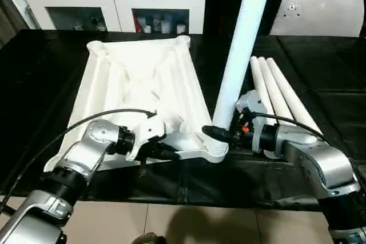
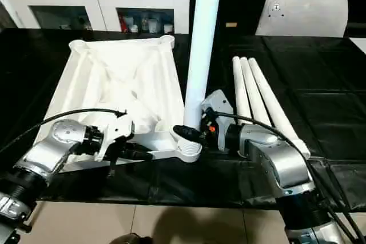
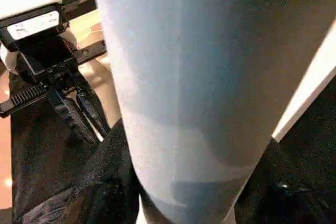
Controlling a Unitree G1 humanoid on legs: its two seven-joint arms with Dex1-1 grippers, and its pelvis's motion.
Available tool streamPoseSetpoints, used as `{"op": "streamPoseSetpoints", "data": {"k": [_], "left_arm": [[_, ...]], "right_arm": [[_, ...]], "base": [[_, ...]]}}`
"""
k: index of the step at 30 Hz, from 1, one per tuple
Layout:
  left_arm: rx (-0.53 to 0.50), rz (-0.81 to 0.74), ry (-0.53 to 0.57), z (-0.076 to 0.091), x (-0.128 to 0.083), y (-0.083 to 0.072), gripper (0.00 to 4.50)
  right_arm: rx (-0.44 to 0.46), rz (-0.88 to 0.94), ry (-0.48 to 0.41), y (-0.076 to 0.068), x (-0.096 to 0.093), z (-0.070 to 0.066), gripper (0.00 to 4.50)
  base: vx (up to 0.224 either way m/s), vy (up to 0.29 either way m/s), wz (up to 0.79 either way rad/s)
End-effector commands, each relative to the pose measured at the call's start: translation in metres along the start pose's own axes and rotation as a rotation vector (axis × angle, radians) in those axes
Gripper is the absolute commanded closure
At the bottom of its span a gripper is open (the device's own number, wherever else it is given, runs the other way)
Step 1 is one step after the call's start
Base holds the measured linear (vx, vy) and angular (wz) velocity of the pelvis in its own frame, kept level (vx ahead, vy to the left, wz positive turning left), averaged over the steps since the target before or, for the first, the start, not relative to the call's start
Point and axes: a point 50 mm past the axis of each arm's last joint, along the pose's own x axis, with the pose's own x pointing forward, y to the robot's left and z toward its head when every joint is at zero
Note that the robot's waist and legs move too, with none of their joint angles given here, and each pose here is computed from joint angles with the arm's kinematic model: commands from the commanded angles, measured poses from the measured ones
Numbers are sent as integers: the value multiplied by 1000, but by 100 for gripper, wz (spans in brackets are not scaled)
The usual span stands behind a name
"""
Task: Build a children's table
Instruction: Insert table leg to table base
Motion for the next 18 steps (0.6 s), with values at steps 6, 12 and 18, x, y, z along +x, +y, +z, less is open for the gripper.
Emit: {"op": "streamPoseSetpoints", "data": {"k": [6,12,18], "left_arm": [[54,50,-51,16,0,9,450],[40,97,-70,17,-1,12,450],[12,155,-107,20,1,16,450]], "right_arm": [[150,-42,31,-3,4,-27,261],[255,-74,2,3,0,-49,261],[344,-136,-65,9,-5,-71,261]], "base": [[0,0,0],[0,0,0],[0,0,0]]}}
